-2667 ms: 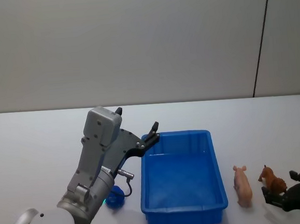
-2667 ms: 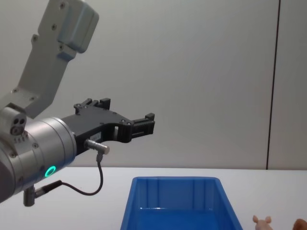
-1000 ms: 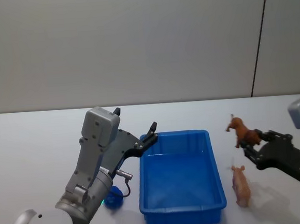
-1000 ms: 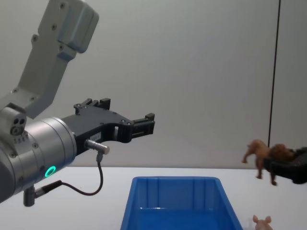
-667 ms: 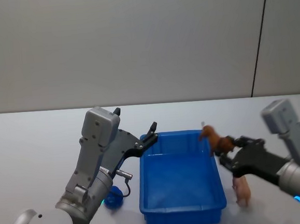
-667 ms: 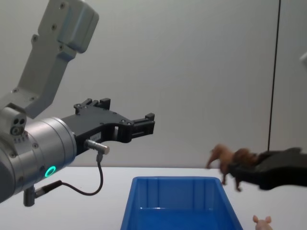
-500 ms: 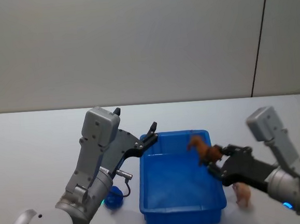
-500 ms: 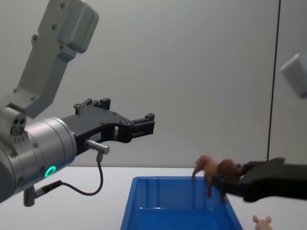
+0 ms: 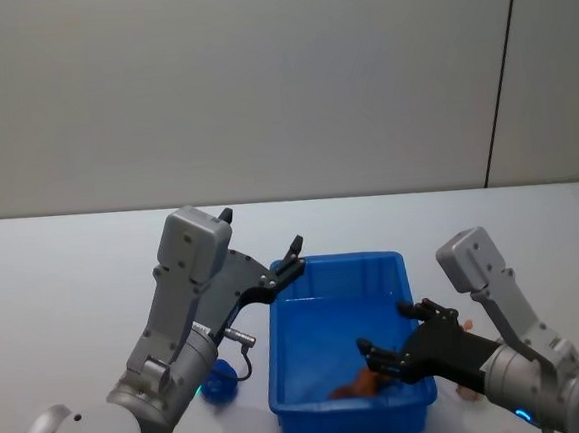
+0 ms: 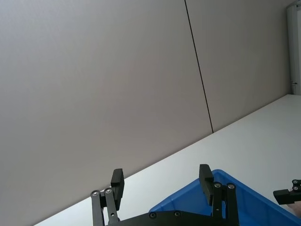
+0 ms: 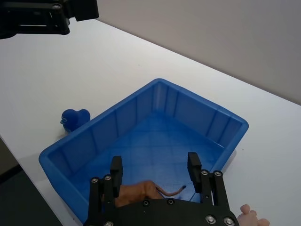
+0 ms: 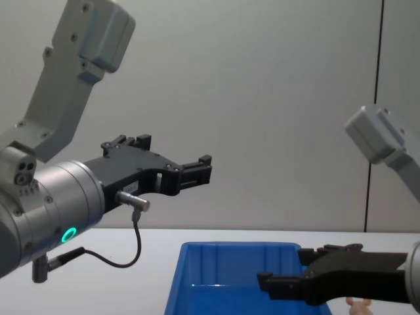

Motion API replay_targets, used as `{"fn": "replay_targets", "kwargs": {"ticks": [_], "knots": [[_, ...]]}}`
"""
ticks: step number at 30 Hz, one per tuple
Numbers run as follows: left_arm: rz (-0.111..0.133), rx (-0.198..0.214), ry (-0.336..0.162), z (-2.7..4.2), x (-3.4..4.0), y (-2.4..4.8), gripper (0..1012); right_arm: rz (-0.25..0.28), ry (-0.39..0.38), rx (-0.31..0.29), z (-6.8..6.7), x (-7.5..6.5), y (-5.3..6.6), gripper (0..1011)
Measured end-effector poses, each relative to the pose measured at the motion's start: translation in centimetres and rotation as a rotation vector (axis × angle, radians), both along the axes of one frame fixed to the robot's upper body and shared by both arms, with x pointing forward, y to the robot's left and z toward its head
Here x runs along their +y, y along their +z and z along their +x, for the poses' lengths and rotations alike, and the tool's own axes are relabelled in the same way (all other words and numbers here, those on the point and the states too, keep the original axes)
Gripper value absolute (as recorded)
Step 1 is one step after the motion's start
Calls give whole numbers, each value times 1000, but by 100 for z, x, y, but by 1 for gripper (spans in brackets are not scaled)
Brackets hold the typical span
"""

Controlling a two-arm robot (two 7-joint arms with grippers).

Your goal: Pick up the two dolls from the table and place them into the box.

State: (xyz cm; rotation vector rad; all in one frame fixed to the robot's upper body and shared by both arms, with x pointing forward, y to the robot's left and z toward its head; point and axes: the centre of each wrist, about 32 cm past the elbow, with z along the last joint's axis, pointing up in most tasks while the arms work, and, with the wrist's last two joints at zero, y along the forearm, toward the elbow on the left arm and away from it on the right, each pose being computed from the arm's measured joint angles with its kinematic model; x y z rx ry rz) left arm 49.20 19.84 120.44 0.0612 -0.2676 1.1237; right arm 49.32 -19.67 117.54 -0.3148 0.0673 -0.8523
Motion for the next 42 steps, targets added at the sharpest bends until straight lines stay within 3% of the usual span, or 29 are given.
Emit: {"fn": "replay_targets", "kwargs": {"ticks": [8, 17, 22, 32, 42], "knots": [[0, 0, 0, 0, 0, 0, 1002, 12, -37, -5, -34, -19, -16, 1001], [0, 0, 0, 0, 0, 0, 1001, 21, -105, -58, -144, -185, -40, 1001], [0, 0, 0, 0, 0, 0, 1001, 20, -129, -58, -185, -258, -56, 1001], [0, 0, 0, 0, 0, 0, 1001, -10, -200, -4, -291, -438, -179, 1001], [0, 0, 0, 0, 0, 0, 1002, -40, -254, 48, -324, -512, -311, 1001]]}}
